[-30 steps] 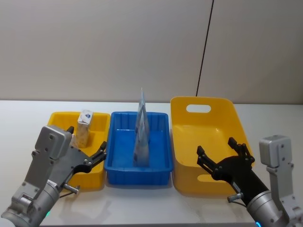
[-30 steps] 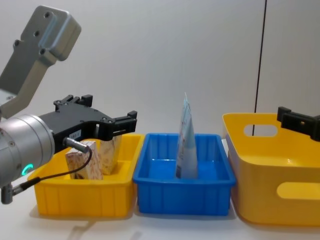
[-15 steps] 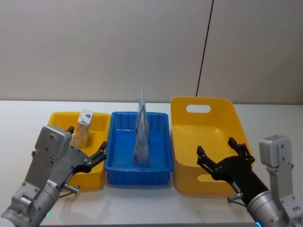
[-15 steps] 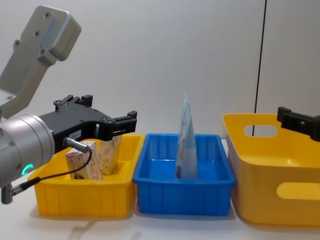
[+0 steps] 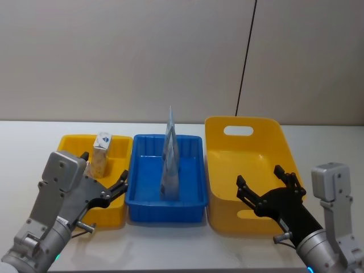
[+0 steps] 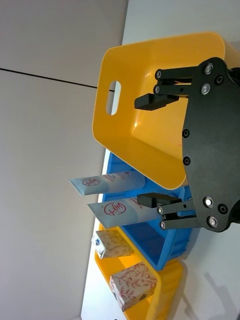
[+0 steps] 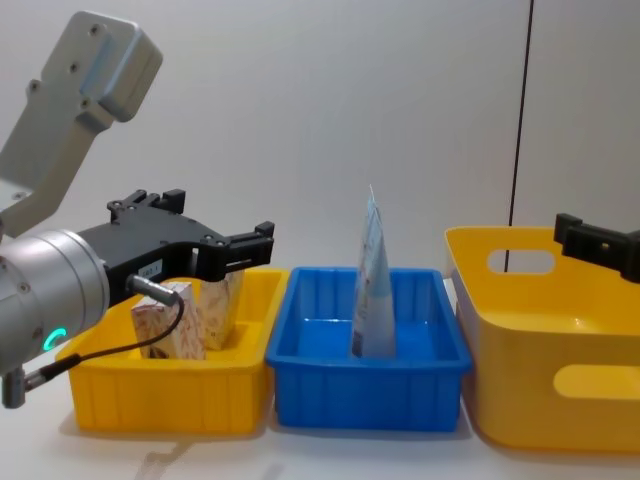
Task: Bimanual collaborative sorting of washing and personal care products
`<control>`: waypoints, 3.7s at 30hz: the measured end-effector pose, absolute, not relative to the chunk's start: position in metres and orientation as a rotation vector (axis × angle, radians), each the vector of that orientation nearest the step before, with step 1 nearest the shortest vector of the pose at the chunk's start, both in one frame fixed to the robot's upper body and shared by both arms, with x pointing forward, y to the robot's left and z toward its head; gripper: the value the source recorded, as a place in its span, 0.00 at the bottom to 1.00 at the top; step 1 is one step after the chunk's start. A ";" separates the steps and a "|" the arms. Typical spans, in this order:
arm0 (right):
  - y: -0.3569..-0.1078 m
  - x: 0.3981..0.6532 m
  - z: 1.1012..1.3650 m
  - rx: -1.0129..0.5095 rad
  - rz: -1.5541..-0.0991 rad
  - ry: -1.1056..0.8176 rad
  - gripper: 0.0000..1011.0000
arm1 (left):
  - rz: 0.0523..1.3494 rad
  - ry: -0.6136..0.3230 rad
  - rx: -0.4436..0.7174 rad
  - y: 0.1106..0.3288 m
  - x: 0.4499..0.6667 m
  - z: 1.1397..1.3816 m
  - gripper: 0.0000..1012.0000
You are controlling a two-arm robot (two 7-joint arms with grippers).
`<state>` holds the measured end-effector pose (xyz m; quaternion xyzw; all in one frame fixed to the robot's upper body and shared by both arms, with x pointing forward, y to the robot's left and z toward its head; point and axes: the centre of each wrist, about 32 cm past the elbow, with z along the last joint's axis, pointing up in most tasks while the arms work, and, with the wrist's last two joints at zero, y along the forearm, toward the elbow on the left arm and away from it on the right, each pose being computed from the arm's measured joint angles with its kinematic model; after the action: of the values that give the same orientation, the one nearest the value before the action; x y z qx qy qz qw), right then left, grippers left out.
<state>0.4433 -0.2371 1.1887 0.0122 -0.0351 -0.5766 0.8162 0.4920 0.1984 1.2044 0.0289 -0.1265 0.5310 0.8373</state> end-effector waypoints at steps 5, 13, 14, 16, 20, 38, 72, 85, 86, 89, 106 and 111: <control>-0.237 0.443 1.189 0.026 -1.229 -0.075 0.99 | 1.124 -0.268 0.061 0.198 0.492 1.204 0.99; -0.237 0.443 1.189 0.026 -1.229 -0.075 0.99 | 1.124 -0.268 0.061 0.198 0.492 1.204 0.99; -0.237 0.443 1.189 0.026 -1.229 -0.075 0.99 | 1.124 -0.268 0.061 0.198 0.492 1.204 0.99; -0.237 0.443 1.189 0.026 -1.229 -0.075 0.99 | 1.124 -0.267 0.061 0.198 0.492 1.204 0.99; -0.237 0.443 1.189 0.026 -1.230 -0.075 0.99 | 1.122 -0.263 0.062 0.198 0.493 1.204 0.99; -0.237 0.443 1.189 0.026 -1.230 -0.075 0.99 | 1.128 -0.139 0.059 0.202 0.514 1.204 0.99; -0.237 0.443 1.189 0.026 -1.230 -0.075 0.99 | 1.228 0.042 0.052 0.209 0.523 1.200 0.99; -0.237 0.443 1.189 0.026 -1.230 -0.075 0.99 | 1.245 0.085 0.075 0.215 0.529 1.193 0.99; -0.237 0.443 1.189 0.026 -1.229 -0.075 0.99 | 1.246 0.087 0.078 0.216 0.529 1.193 0.99; -0.237 0.443 1.189 0.026 -1.229 -0.075 0.99 | 1.250 0.095 0.085 0.218 0.530 1.191 0.99; -0.237 0.443 1.189 0.026 -1.229 -0.075 0.99 | 1.277 0.119 0.094 0.230 0.539 1.183 0.99; -0.237 0.443 1.189 0.026 -1.229 -0.075 0.99 | 1.283 0.123 0.089 0.234 0.543 1.180 0.99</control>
<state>0.4433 -0.2371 1.1887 0.0122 -0.0351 -0.5766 0.8162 0.5434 0.2338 1.1797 0.0415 0.0574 0.5979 0.7984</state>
